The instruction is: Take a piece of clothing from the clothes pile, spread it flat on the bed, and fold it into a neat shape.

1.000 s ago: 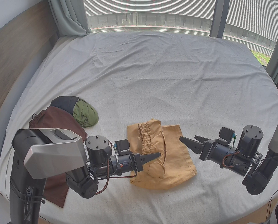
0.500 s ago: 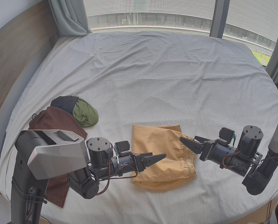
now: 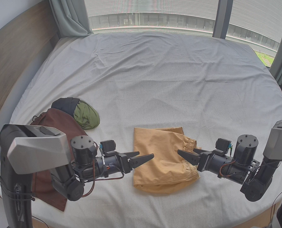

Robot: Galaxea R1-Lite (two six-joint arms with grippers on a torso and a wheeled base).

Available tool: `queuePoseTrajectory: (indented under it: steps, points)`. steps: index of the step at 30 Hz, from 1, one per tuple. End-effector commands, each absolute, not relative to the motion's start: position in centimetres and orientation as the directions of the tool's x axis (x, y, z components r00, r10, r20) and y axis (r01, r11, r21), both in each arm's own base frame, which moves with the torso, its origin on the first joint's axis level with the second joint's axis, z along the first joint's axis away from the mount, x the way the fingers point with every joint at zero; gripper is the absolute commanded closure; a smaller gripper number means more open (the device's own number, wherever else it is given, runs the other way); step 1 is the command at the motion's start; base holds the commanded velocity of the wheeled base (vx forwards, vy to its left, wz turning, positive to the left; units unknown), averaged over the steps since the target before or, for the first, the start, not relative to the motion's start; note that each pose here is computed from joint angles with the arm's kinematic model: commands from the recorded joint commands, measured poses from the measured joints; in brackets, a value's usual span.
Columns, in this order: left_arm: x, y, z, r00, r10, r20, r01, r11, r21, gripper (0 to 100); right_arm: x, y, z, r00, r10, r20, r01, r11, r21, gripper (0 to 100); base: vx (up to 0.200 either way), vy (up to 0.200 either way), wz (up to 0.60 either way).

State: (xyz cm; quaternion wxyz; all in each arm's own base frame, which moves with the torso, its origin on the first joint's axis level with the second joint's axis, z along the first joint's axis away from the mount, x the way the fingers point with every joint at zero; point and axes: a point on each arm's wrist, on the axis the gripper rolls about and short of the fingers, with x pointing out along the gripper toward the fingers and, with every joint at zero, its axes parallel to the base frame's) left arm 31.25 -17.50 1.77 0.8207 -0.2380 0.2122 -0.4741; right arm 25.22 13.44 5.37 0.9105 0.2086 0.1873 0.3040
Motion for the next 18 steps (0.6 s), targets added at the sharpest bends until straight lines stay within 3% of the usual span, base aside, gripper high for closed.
queuePoseTrajectory:
  steps: [1, 9, 18]
  points:
    - [29.7, -13.6, 5.6, 0.527, -0.845, -0.088, 0.701, 0.491, -0.517, 0, 25.4, 13.5, 3.4, 0.730, 0.624, -0.280, -0.441, 0.742, 0.504, 0, 0.000, 0.000, 0.00]
    - [26.7, -8.5, 7.6, 0.547, -0.832, -0.098, 0.701, 0.519, -0.490, 0, 25.3, 13.8, 3.6, 0.725, 0.631, -0.274, -0.451, 0.737, 0.504, 0, 0.000, 0.000, 0.00]
    - [24.9, -5.1, 8.0, 0.559, -0.822, -0.110, 0.778, 0.566, -0.272, 0, 25.2, 13.9, 3.6, 0.723, 0.635, -0.273, -0.456, 0.735, 0.503, 0, 0.000, 0.000, 0.00]
